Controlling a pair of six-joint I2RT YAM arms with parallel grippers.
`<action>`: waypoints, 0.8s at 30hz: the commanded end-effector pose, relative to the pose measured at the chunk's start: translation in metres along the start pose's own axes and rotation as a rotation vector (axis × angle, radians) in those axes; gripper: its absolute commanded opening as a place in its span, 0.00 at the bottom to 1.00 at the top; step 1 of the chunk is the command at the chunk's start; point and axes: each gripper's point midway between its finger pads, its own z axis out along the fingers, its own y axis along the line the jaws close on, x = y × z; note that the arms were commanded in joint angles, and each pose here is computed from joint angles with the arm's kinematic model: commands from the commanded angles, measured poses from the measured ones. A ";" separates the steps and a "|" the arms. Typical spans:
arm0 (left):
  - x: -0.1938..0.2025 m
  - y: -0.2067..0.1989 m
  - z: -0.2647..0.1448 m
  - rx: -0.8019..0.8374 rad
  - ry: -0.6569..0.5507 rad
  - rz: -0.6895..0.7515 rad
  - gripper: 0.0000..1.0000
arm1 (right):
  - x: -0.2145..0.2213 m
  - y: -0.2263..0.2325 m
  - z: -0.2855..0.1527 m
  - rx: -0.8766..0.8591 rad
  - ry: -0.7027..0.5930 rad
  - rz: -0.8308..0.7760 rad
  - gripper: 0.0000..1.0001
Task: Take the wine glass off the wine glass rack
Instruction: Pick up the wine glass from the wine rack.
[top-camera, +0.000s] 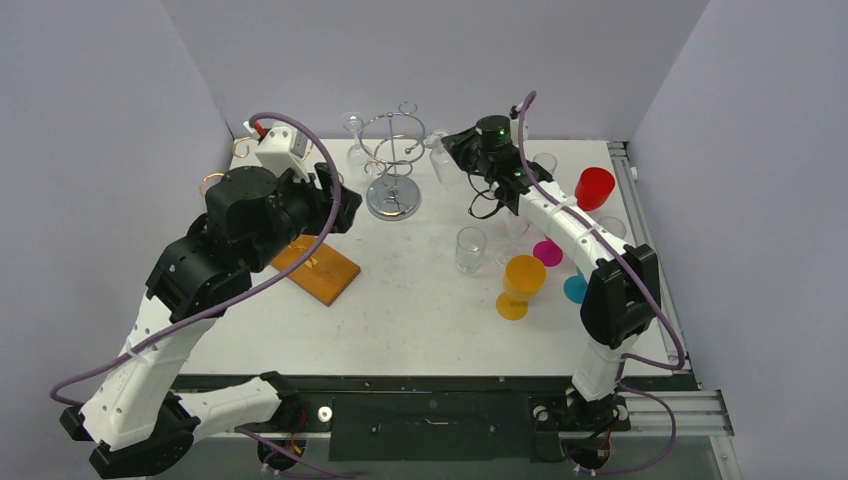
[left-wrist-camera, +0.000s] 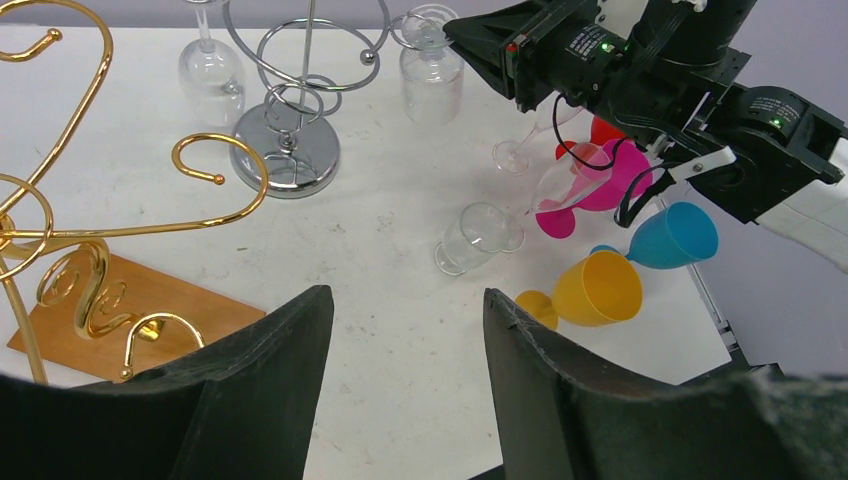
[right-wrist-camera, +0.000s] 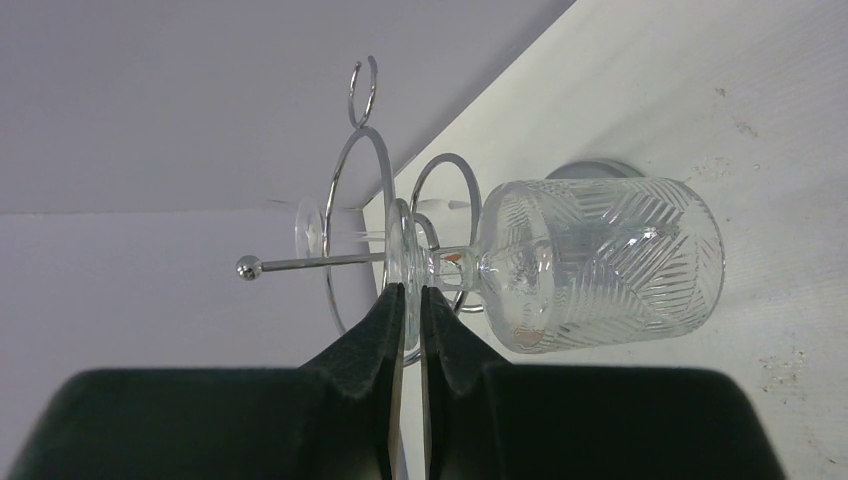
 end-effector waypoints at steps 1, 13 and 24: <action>-0.012 -0.008 0.002 0.037 -0.048 -0.032 0.53 | -0.024 0.048 -0.034 -0.158 -0.036 0.028 0.00; -0.005 -0.011 0.015 0.040 -0.030 -0.037 0.53 | -0.022 0.056 -0.044 -0.223 0.011 0.055 0.00; -0.003 -0.013 0.025 0.046 -0.021 -0.046 0.53 | -0.026 0.058 -0.059 -0.242 0.009 0.046 0.00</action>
